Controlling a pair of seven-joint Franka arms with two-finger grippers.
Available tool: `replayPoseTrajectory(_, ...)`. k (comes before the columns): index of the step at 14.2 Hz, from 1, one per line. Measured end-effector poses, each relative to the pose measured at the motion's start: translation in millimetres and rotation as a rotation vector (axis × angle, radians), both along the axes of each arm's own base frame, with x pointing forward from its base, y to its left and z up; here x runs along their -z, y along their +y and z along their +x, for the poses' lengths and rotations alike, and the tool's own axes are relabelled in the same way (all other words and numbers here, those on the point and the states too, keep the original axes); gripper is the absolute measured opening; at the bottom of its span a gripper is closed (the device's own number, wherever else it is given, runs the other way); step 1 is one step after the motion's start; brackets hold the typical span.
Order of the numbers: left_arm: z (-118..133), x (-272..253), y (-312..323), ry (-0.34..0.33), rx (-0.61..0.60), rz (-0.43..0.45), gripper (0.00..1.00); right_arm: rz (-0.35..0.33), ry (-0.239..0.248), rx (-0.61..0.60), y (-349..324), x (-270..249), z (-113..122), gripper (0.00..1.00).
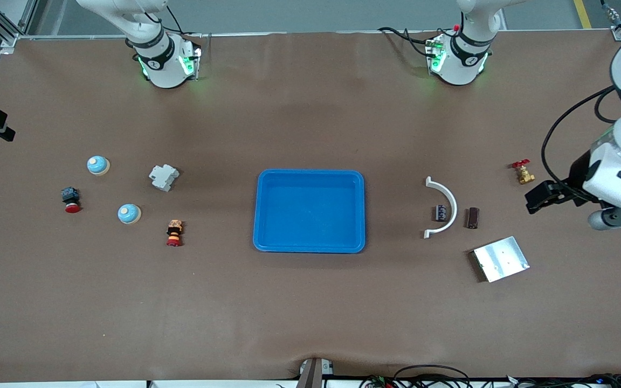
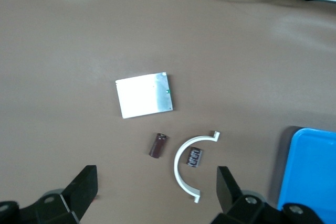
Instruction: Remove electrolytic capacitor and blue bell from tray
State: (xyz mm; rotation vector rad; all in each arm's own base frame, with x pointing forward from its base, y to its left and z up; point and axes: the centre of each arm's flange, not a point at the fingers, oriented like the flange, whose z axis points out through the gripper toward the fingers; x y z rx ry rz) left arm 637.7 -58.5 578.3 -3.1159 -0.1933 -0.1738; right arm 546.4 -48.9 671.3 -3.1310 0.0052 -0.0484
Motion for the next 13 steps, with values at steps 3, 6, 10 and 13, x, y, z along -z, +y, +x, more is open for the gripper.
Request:
replayPoseTrajectory(3, 1.3, -1.6, 29.5, 0.003, 0.030, -0.011, 1.00, 0.001, -0.002, -0.014, 7.6, 0.1, 0.9, 1.00)
replayPoseTrajectory(6, 1.7, -0.6, 31.2, 0.005, 0.047, -0.006, 1.00, 0.002, -0.007, -0.028, 17.1, -1.9, 0.6, 1.00)
replayPoseTrajectory(10, -8.7, -21.4, 18.6, -0.022, 0.057, -0.031, 1.00, 0.003, 0.009, -0.022, 16.8, -2.5, -4.6, 1.00)
replayPoseTrajectory(13, -24.9, -36.3, 21.6, -0.029, 0.119, -0.024, 1.00, 0.004, 0.014, -0.013, 14.2, -0.7, -6.4, 1.00)
